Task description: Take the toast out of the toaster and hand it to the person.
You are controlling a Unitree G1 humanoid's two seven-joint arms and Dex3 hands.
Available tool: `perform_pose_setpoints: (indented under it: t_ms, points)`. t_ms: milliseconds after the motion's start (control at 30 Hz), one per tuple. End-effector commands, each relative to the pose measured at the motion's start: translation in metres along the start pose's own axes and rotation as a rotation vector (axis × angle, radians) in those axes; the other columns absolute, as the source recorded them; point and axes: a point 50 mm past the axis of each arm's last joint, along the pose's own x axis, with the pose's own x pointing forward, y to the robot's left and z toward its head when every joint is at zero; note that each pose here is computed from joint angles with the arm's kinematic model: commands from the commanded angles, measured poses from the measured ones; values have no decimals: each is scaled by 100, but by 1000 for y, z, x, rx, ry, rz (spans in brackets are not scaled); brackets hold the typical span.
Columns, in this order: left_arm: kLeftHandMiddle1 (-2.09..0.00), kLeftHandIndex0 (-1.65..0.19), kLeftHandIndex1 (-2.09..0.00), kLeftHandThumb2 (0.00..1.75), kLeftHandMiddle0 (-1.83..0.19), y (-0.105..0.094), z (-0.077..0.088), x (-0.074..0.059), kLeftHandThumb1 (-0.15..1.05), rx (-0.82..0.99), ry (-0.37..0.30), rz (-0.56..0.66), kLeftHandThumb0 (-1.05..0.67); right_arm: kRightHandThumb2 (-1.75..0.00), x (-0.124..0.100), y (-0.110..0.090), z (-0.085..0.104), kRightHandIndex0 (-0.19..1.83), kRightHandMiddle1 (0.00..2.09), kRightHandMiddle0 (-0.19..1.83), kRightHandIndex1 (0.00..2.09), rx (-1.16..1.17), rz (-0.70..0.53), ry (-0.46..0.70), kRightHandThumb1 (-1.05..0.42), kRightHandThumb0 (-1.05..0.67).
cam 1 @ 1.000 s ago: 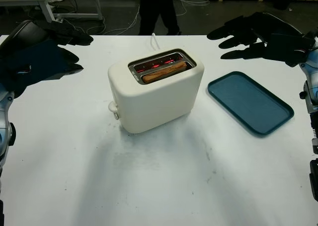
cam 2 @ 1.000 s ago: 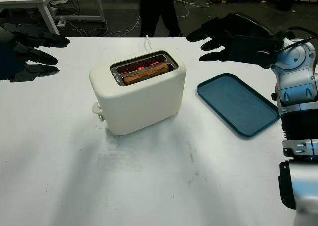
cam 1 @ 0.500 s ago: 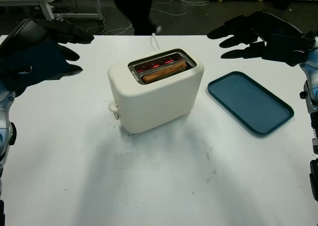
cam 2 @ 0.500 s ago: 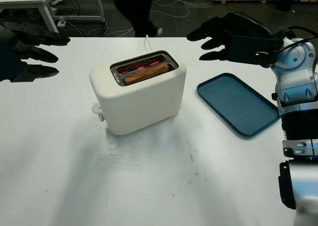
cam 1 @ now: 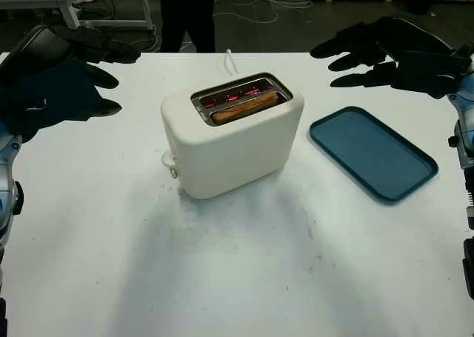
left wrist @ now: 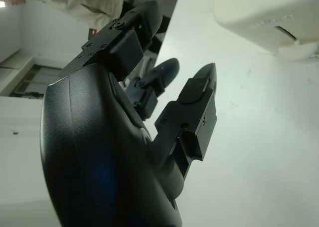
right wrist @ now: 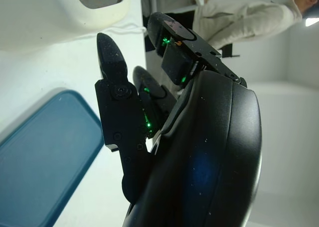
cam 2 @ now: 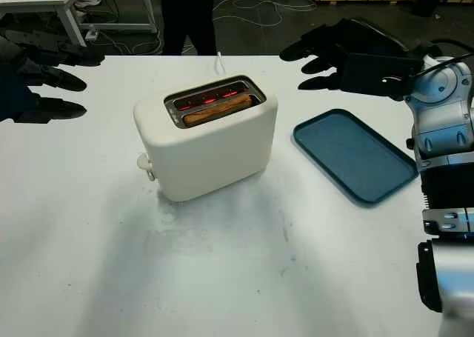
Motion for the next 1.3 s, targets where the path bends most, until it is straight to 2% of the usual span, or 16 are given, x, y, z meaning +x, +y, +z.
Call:
perform_pose_setpoints:
  t_ms: [0,667,1267]
  points:
    - [-51,-76,-5,0,-68,2,4,0,75,-8,-10,11,31,-3,-3,-2,-1,82,0,74,2,-8,-12,-2,-92,-34]
    - [-50,-75,-3,0,-66,1,1,-1,75,7,-2,-11,25,-3,-2,-1,-1,83,0,75,2,8,1,-17,-92,-32]
    - [-51,-75,-3,0,-66,1,0,0,76,-5,-3,-15,26,-3,-1,0,-1,84,0,75,2,16,6,-22,-92,-29]
